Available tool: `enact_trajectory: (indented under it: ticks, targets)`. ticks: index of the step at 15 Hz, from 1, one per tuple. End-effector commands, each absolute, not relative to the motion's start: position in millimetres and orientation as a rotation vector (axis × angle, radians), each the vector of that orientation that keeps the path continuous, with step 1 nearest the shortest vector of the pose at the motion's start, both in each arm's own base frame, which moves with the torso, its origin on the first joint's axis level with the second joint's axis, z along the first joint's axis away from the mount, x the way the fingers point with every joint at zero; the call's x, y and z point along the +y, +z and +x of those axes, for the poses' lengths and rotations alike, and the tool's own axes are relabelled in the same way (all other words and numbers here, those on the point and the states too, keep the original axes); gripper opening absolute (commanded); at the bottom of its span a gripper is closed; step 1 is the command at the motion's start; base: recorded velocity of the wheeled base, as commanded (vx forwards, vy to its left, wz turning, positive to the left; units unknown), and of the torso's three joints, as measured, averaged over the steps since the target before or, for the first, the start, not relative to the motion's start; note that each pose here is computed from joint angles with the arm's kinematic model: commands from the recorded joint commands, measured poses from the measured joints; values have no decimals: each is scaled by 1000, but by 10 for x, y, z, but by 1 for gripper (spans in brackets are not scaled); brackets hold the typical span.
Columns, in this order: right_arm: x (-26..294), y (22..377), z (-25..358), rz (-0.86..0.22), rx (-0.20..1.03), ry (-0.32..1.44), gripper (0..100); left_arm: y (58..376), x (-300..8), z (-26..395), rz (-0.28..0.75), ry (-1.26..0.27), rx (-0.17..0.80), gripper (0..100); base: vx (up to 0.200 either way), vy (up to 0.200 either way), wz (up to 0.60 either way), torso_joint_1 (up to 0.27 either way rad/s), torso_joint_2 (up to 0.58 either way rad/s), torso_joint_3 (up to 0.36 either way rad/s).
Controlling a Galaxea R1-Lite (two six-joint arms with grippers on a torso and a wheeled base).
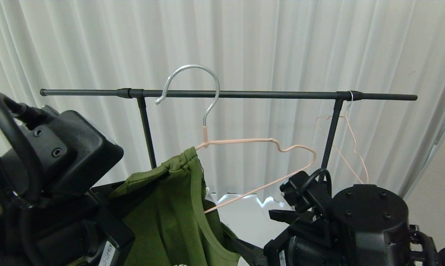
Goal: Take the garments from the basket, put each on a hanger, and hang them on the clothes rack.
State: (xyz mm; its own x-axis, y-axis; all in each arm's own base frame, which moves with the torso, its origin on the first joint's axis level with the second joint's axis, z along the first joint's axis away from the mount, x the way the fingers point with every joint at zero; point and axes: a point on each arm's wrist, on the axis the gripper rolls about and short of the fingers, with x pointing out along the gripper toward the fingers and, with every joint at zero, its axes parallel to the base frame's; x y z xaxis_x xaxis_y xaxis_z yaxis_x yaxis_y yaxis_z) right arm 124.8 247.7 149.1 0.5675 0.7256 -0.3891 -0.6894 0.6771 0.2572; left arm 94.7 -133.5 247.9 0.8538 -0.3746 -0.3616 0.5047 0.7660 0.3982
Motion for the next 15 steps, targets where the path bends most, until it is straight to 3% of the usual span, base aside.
enact_trajectory:
  ticks: [1,6,10,15]
  targets:
    - [2597,1409,1317,63,505,803,100,2485,-1336,939,507,-488,266,0,0,0,0,0,0,0]
    - [2641,1270,1155,11,539,818,100,2552,-1383,970,463,-485,216,0,0,0,0,0,0,0]
    - [2392,1077,1138,-54,576,708,100,2540,-1367,969,465,-471,217,0,0,0,0,0,0,0]
    - [1926,1130,1428,-39,543,512,100,2340,-1303,951,516,-436,263,0,0,0,0,0,0,0]
